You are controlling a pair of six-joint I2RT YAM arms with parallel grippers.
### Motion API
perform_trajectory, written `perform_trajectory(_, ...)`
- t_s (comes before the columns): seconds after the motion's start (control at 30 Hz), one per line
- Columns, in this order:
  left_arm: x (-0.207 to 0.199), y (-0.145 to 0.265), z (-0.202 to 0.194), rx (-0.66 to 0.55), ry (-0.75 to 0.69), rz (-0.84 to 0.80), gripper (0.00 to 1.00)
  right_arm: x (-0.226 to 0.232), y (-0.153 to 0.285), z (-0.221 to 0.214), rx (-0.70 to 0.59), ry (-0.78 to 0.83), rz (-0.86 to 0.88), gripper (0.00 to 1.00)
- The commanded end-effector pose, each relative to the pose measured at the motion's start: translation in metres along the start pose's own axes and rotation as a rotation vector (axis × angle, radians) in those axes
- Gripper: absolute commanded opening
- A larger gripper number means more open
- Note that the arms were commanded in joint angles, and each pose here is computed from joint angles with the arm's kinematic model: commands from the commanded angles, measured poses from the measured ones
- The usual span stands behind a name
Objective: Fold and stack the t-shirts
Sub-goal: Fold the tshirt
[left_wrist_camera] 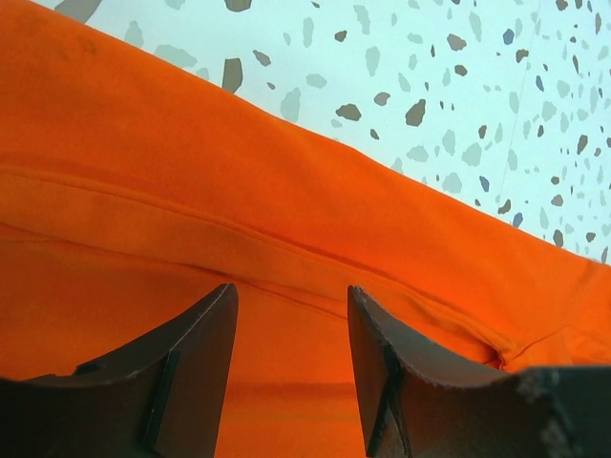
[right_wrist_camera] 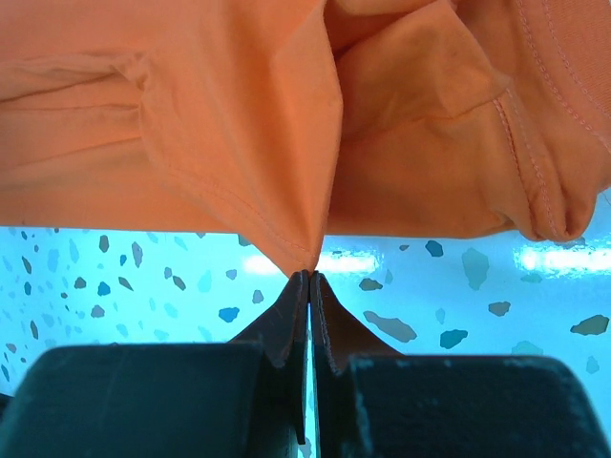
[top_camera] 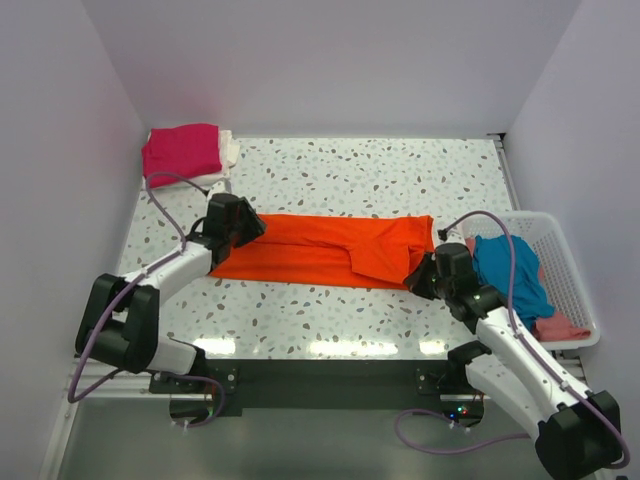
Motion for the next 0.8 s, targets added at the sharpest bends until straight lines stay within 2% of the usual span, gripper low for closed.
perform_trajectory(0.0, -0.017, -0.005, 0.014, -0.072, 0.024, -0.012, 0.54, -0.004, 0.003, -0.005, 0.006, -0.009, -0.021, 0.00)
perform_trajectory(0.33, -0.027, -0.026, 0.029, -0.148, 0.027, 0.064, 0.49, -0.006, 0.003, -0.008, 0.021, -0.009, -0.035, 0.00)
perform_trajectory(0.47, -0.020, -0.042, 0.027, -0.141, 0.012, 0.153, 0.42, -0.007, 0.003, -0.009, 0.021, -0.003, -0.042, 0.00)
perform_trajectory(0.77, -0.003, -0.064, 0.019, -0.126, 0.006, 0.251, 0.36, -0.007, 0.000, -0.009, 0.032, 0.001, -0.040, 0.00)
Point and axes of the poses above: each gripper's point midway between its finger pads, its own y axis back along the fingers, its own x axis along the line the jaws close on, z = x × y, the point moved 10 cm from there along y, back along the fingers, and after that the axes turned 12 degrees about y, right-handed, at the moved point
